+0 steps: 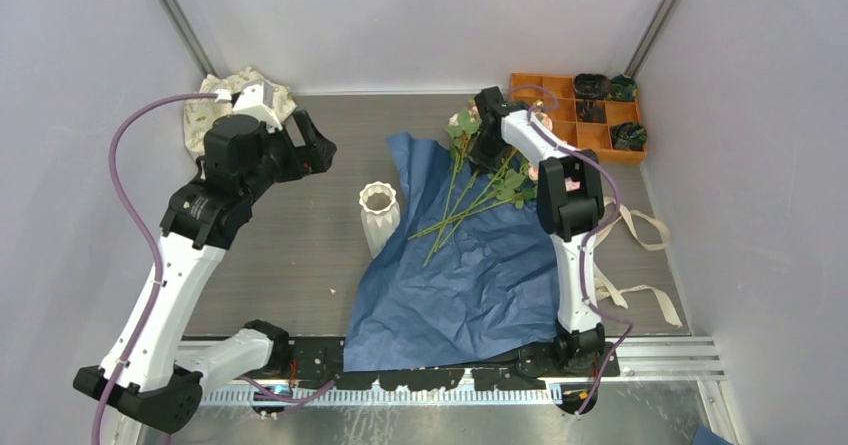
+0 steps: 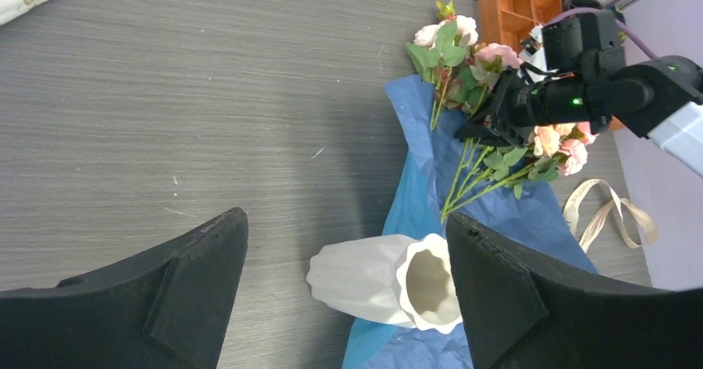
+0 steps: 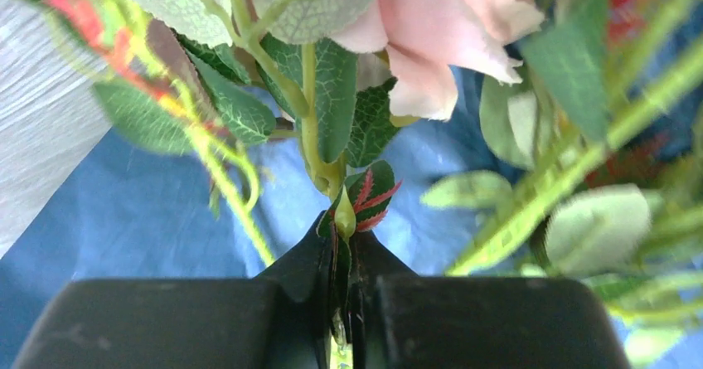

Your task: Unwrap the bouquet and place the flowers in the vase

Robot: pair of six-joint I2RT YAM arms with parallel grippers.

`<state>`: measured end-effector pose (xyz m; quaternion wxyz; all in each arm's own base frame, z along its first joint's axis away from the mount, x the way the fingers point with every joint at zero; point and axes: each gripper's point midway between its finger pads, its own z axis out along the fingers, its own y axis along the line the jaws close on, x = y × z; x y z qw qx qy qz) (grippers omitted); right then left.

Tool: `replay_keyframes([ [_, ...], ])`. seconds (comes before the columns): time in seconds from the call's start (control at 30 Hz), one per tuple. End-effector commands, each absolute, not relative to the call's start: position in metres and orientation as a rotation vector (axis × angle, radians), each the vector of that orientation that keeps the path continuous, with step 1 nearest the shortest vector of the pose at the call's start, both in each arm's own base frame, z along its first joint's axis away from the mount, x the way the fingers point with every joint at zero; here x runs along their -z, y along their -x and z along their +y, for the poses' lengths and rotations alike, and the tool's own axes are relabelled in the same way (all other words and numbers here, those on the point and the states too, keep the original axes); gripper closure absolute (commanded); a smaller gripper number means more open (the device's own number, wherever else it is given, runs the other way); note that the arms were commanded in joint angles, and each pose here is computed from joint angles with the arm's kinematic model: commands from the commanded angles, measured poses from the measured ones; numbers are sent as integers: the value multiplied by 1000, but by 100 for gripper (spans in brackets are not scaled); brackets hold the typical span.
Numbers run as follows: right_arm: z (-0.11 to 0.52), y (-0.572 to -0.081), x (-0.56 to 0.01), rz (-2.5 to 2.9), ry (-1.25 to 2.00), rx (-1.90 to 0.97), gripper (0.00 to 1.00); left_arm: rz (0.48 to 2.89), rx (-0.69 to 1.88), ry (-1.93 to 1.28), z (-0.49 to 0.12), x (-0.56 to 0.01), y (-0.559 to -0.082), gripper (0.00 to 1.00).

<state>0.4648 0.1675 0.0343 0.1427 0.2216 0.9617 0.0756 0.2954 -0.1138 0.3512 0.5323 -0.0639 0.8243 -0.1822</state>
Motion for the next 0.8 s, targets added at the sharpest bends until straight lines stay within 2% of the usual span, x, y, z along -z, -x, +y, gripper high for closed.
replay_keyframes([
  [0.0, 175, -471, -147, 2547, -600, -411, 99, 1885, 495, 145, -116, -375, -289, 11],
  [0.27, 178, -439, -281, 2253, -450, -520, 99, 1842, 461, 173, -102, -386, -276, 12],
  [0.43, 215, -413, -359, 2029, -196, -420, 99, 1845, 467, 197, -99, -384, -269, 12],
  [0.57, 239, -398, -408, 1883, -105, -386, 99, 1857, 462, 210, -95, -380, -262, 12],
  [0.77, 259, -369, -472, 1707, -18, -486, 99, 1819, 402, 245, -76, -381, -249, 12],
])
